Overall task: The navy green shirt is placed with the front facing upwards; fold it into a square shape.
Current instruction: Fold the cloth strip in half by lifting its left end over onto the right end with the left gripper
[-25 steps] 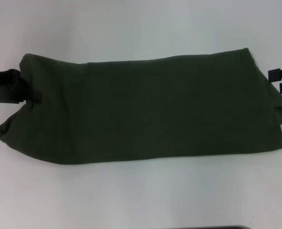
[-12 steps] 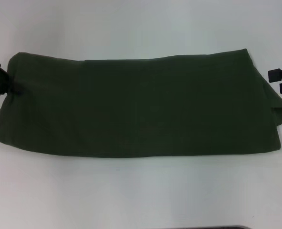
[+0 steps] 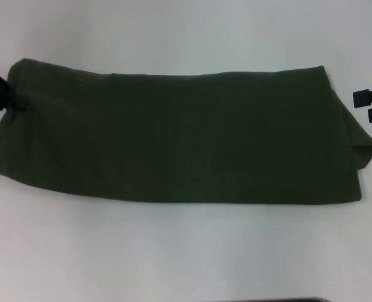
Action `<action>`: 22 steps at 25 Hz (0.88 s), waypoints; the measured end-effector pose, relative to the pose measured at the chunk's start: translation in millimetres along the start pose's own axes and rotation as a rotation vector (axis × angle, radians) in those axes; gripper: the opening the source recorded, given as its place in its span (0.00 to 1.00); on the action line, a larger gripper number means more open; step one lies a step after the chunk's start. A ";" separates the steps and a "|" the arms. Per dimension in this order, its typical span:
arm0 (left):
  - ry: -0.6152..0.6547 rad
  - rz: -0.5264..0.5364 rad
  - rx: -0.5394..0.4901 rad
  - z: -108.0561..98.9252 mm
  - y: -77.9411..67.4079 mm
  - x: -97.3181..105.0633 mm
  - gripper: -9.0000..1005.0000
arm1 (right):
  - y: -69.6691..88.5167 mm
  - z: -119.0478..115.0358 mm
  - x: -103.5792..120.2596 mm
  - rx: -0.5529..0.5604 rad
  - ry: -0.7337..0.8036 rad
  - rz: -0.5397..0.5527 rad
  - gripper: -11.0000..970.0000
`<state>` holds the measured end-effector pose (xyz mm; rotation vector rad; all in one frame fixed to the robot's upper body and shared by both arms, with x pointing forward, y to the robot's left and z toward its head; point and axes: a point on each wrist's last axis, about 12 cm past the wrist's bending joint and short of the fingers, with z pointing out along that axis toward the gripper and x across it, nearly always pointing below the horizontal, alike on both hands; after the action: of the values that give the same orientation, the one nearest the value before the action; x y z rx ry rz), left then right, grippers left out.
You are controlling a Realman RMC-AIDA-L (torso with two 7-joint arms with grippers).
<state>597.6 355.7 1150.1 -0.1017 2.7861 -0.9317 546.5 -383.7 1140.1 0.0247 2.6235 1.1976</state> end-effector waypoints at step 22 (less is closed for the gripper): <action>-0.013 0.054 -0.020 -2.1 -23.7 -22.0 0.08 | 3.2 -12.0 -9.5 0.018 -0.018 -0.003 0.85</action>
<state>618.7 340.8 1169.7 -0.0358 2.7718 -0.8876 552.5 -391.6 1152.2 0.0354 2.6177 1.1670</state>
